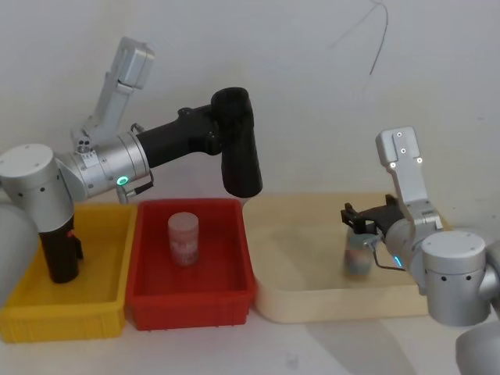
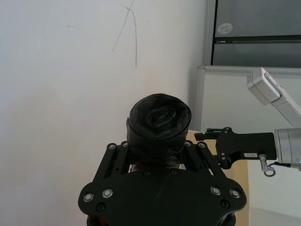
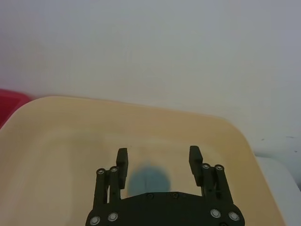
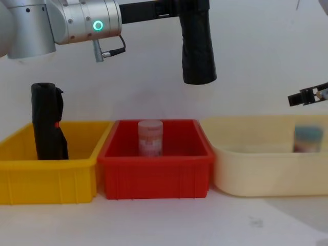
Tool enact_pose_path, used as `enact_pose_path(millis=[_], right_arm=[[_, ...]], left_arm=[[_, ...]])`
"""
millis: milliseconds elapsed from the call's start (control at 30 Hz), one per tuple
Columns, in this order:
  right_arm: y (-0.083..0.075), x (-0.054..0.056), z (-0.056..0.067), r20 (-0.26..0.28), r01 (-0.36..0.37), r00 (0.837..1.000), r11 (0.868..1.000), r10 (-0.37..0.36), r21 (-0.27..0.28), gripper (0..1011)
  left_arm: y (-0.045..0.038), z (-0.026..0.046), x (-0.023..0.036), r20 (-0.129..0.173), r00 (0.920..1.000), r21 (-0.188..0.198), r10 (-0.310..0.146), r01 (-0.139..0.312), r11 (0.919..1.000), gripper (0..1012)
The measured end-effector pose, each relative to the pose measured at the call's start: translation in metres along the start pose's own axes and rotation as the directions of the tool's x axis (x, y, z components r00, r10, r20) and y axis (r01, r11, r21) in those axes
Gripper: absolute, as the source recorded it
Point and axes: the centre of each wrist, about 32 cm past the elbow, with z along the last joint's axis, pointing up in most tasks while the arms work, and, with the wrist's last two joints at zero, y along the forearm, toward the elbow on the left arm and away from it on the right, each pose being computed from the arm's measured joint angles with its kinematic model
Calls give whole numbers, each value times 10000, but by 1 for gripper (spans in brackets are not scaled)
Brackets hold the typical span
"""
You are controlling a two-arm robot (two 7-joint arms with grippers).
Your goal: Pick up the garbage bag with the one hand and transfer it to the other hand.
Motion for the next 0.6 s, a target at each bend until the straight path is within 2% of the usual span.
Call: enact_pose_path(millis=[300,600], right_arm=[[14,-1,-23,71,89,9999,9999,-89,-56,1002],[1,2,-35,133,43,9999,10000,-42,-14,1001]], left_arm=[[-5,-6,6,-5,10000,25,-14,14,10000,424],[-7,-10,8,-14,10000,44,-24,24,10000,425]])
